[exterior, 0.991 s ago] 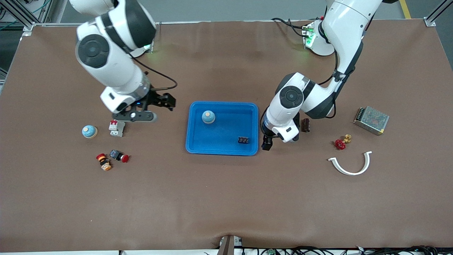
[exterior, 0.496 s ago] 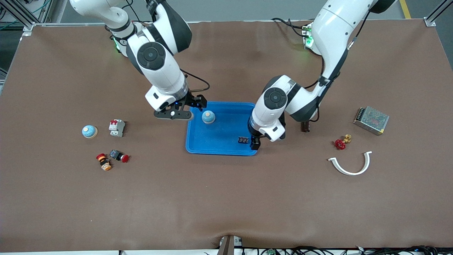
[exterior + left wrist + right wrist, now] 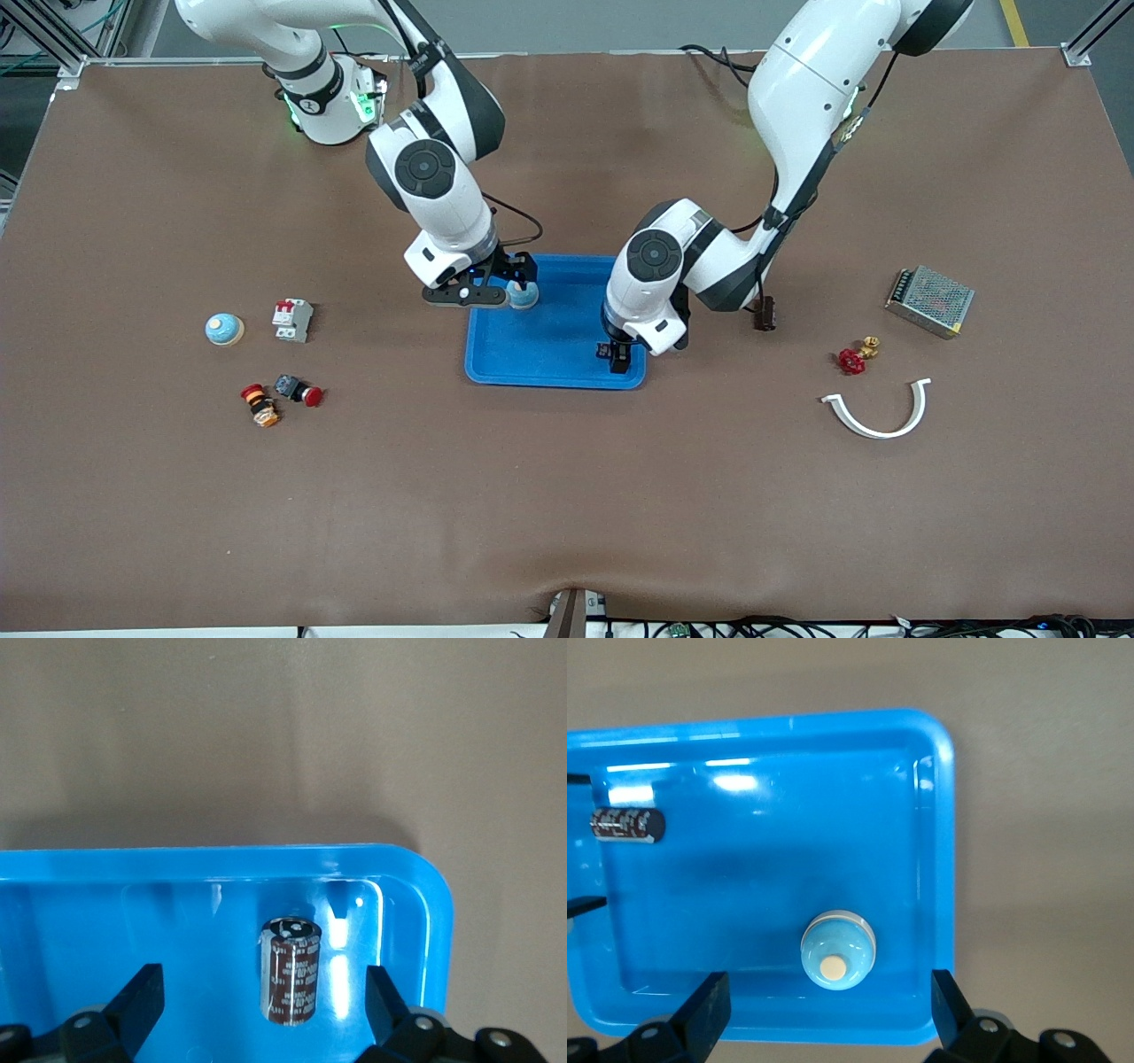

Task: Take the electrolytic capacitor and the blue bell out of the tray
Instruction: 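Lower the right gripper onto the second bell while the left gripper grips the capacitor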

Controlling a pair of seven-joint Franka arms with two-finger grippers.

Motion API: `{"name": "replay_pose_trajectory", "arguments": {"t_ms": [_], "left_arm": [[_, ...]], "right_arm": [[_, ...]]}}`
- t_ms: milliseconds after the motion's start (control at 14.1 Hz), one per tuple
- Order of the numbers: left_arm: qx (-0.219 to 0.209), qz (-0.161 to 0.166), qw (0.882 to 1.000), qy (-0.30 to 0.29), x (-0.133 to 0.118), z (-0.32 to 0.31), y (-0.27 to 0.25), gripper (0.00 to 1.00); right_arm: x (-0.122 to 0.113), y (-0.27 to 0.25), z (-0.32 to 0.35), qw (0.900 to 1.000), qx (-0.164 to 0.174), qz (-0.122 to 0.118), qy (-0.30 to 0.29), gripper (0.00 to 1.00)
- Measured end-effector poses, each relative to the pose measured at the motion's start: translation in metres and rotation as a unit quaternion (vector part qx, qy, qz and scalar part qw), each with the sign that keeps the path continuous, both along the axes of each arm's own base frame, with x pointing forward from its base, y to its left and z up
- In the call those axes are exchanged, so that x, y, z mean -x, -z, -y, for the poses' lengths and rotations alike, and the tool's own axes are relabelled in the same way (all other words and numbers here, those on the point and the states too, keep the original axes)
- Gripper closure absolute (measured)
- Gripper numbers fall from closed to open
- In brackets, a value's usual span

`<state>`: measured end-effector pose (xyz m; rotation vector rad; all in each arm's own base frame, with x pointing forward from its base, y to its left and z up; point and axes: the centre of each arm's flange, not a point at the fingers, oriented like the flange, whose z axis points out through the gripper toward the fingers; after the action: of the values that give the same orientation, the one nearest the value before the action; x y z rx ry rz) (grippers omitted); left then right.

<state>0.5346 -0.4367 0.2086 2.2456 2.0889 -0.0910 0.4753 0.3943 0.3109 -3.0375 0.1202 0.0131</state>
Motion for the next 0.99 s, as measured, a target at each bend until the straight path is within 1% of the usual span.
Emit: {"name": "replay_pose_trajectory", "arguments": {"t_ms": [142, 283, 566, 779, 991], "left_arm": [[-0.002, -0.001, 1.000, 0.000, 0.000, 0.000, 0.003, 0.00], [-0.004, 0.000, 1.000, 0.002, 0.000, 0.000, 0.005, 0.00], [-0.005, -0.001, 1.000, 0.007, 0.000, 0.006, 0.013, 0.00], [-0.002, -0.001, 1.000, 0.007, -0.003, 0.011, 0.019, 0.00], [-0.009, 0.006, 1.000, 0.019, -0.003, 0.014, 0.022, 0.00]], "right_arm": [[0.013, 0.021, -0.012, 1.000, 0.001, 0.001, -0.002, 0.00], [0.019, 0.039, -0.020, 1.000, 0.005, 0.000, -0.007, 0.00], [0.017, 0.063, -0.017, 1.000, 0.015, -0.001, -0.008, 0.00], [0.017, 0.070, -0.016, 1.000, 0.018, -0.002, -0.009, 0.00], [0.017, 0.083, -0.016, 1.000, 0.017, 0.002, -0.009, 0.00]]}}
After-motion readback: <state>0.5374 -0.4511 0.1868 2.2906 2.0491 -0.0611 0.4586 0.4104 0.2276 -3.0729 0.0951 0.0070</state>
